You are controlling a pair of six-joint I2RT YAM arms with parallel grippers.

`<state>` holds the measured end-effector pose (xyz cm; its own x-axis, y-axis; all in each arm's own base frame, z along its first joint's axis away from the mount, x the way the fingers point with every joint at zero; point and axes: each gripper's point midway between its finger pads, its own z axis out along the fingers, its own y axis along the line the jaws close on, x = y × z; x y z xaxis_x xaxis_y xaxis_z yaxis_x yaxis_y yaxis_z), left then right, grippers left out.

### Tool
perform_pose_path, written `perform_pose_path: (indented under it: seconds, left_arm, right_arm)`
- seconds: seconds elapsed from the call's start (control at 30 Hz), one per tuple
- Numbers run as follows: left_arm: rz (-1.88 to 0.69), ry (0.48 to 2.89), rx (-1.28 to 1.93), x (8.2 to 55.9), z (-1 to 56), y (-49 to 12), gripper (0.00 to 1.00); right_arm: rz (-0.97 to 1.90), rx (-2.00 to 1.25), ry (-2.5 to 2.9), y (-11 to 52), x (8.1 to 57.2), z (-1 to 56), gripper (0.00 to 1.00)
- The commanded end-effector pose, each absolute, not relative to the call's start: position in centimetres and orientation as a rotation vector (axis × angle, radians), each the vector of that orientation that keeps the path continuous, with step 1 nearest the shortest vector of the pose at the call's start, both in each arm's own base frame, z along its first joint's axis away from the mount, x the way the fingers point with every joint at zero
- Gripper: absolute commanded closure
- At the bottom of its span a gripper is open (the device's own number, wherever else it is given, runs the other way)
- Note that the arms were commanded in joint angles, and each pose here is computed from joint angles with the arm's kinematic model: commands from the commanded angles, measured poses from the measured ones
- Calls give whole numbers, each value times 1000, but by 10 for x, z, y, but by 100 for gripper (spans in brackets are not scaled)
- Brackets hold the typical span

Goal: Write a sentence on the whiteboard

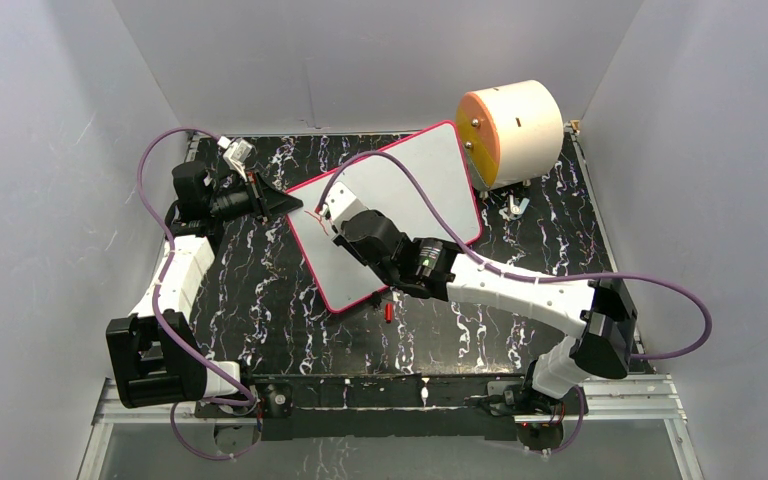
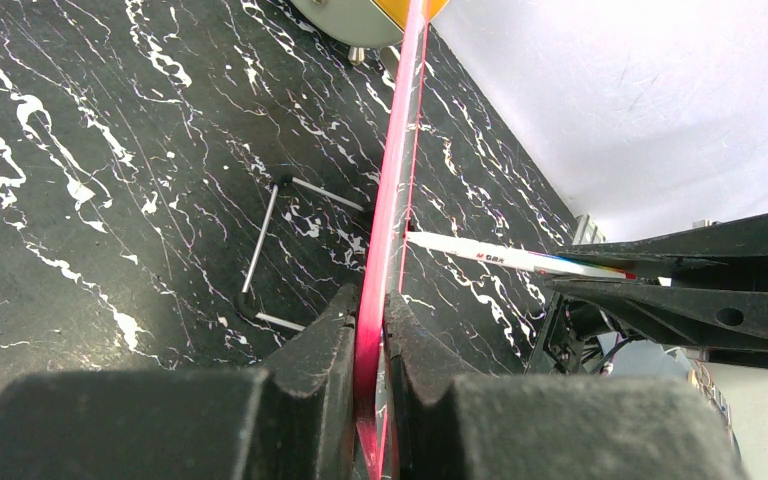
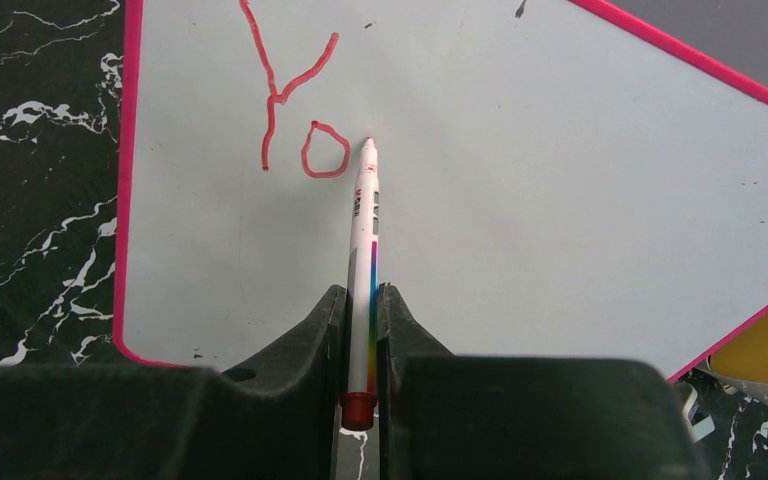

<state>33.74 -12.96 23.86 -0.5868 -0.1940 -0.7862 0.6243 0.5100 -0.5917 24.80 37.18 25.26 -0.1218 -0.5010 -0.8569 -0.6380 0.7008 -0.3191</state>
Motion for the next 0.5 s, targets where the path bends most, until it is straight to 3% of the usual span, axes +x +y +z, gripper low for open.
perform_pose_path:
  seconds: [0.0,0.47]
  left_arm:
    - [-1140,1927,327,342,228,-127,100]
    - [-1144,1928,327,342,228,-127,100]
  right_arm:
    - [187,-845,1736,379,255,270,100]
    - [168,-878,1783,373,252,259,100]
